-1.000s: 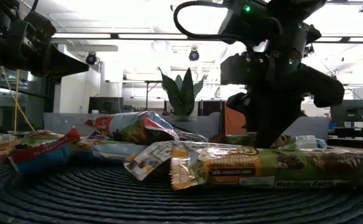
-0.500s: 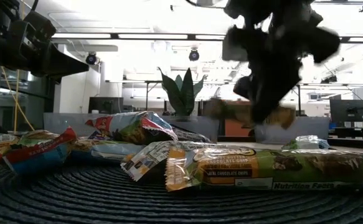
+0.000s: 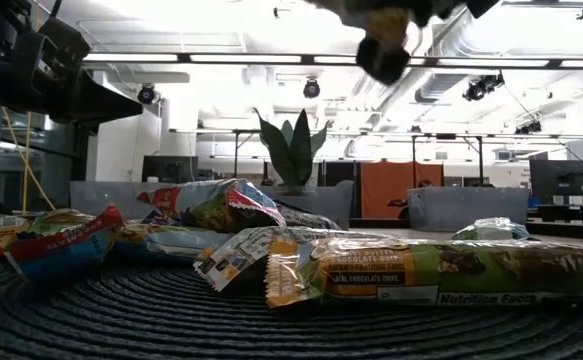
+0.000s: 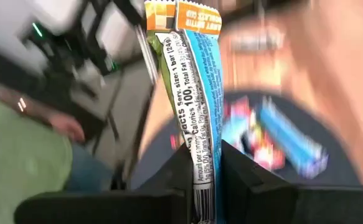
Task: Pick and place Granola Bars by type
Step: Put the yellow granola bar into the right black bin
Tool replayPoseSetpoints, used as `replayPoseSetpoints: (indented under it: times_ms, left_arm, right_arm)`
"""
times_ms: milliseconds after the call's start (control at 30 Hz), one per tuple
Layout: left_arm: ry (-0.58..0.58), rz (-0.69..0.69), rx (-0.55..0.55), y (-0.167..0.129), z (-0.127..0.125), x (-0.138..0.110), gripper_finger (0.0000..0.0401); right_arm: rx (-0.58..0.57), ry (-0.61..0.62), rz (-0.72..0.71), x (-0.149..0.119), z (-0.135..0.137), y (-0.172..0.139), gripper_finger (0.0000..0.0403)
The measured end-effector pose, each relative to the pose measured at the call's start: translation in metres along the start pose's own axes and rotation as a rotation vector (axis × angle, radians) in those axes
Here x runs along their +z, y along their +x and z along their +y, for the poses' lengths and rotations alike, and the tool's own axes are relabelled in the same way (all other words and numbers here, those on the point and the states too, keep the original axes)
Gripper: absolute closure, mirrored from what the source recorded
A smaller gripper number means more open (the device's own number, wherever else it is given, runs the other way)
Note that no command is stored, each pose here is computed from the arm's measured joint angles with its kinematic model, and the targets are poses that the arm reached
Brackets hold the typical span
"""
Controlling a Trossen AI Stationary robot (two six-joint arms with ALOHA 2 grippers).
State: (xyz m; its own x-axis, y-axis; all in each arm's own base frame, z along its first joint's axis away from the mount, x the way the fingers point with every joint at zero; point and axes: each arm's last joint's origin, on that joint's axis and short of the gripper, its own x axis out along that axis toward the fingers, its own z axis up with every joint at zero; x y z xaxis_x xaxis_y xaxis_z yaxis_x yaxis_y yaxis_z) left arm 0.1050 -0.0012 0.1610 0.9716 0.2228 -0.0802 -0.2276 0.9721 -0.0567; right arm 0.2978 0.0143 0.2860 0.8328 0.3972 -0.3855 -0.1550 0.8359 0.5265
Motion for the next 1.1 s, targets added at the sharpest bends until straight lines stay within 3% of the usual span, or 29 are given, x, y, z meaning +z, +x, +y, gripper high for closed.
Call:
replayPoseSetpoints:
  times_ms: [233, 433, 633, 933, 1100]
  left_arm:
    - [0.000, -0.001, 0.000, 0.000, 0.000, 0.000, 0.0400]
    - [0.000, 0.000, 0.000, 0.000, 0.000, 0.000, 0.0400]
    - [0.000, 0.000, 0.000, 0.000, 0.000, 0.000, 0.0400]
    - [0.000, 0.000, 0.000, 0.000, 0.000, 0.000, 0.0400]
    - [0.000, 0.000, 0.000, 0.000, 0.000, 0.000, 0.0400]
  right_arm:
    - [-0.009, -0.089, -0.287, 0.033, 0.007, -0.042, 0.0370]
    - [-0.084, -0.166, -0.432, 0.046, 0.006, -0.071, 0.0371]
    - [-0.238, -0.221, -0.541, 0.054, 0.001, -0.093, 0.0355]
    - [-0.494, -0.286, -0.663, 0.062, -0.010, -0.123, 0.0375]
    - [-0.629, -0.308, -0.699, 0.065, -0.020, -0.136, 0.0365]
